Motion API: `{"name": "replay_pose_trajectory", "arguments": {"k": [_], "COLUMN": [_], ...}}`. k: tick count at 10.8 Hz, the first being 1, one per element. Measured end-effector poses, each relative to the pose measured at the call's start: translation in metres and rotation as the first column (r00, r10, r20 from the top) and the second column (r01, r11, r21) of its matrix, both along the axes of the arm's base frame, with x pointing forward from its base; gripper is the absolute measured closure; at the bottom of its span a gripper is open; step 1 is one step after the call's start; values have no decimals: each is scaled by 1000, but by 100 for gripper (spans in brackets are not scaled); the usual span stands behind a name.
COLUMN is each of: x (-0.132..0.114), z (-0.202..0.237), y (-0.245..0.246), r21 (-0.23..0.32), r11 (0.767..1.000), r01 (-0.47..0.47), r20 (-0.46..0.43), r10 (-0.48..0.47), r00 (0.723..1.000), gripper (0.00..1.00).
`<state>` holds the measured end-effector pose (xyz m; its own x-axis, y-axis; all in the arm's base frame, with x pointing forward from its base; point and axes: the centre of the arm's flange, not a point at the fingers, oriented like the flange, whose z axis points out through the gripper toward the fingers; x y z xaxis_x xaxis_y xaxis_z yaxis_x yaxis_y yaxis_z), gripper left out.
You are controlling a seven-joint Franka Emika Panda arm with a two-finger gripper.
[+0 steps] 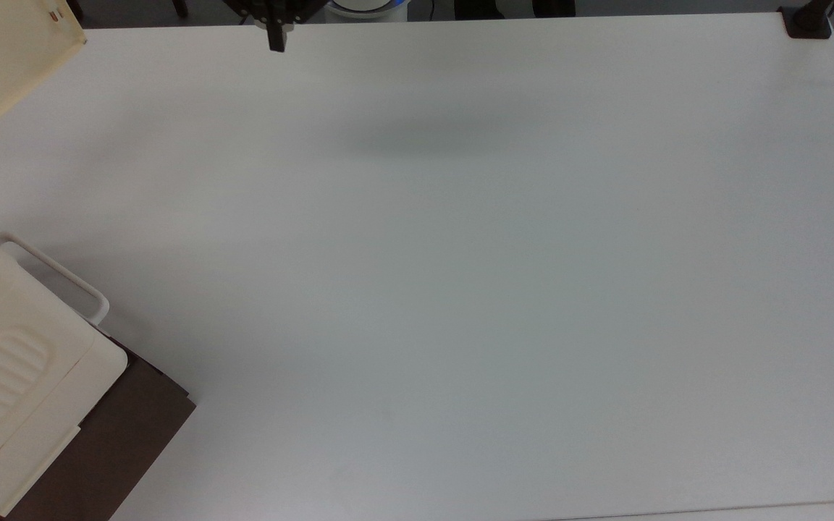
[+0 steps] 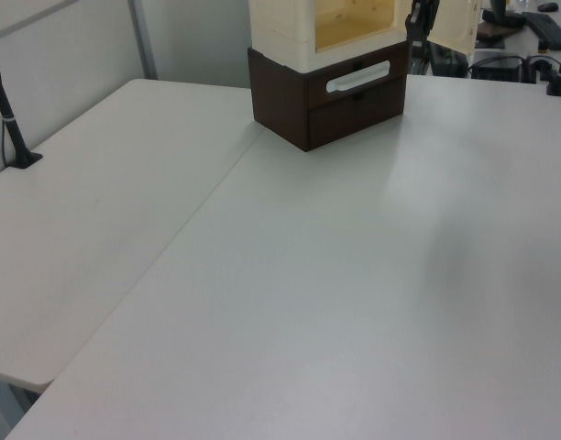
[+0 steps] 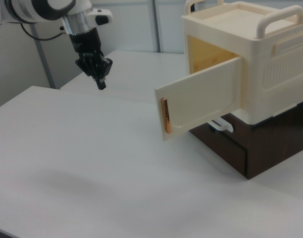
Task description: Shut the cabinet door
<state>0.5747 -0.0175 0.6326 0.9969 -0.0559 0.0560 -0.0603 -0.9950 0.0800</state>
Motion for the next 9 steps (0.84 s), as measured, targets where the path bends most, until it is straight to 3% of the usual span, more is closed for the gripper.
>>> {"name": "replay_pose_trajectory", "arguments": {"k": [5,9], "x": [-23,-73], "z": [73,102], "y": [-105,-228], "r21": [-7,-15], "r11": [985,964], "r01": [173,264], "r20": [148,197], "r10": [-170,-256], "r00": [974,946], "gripper": [99,99]}}
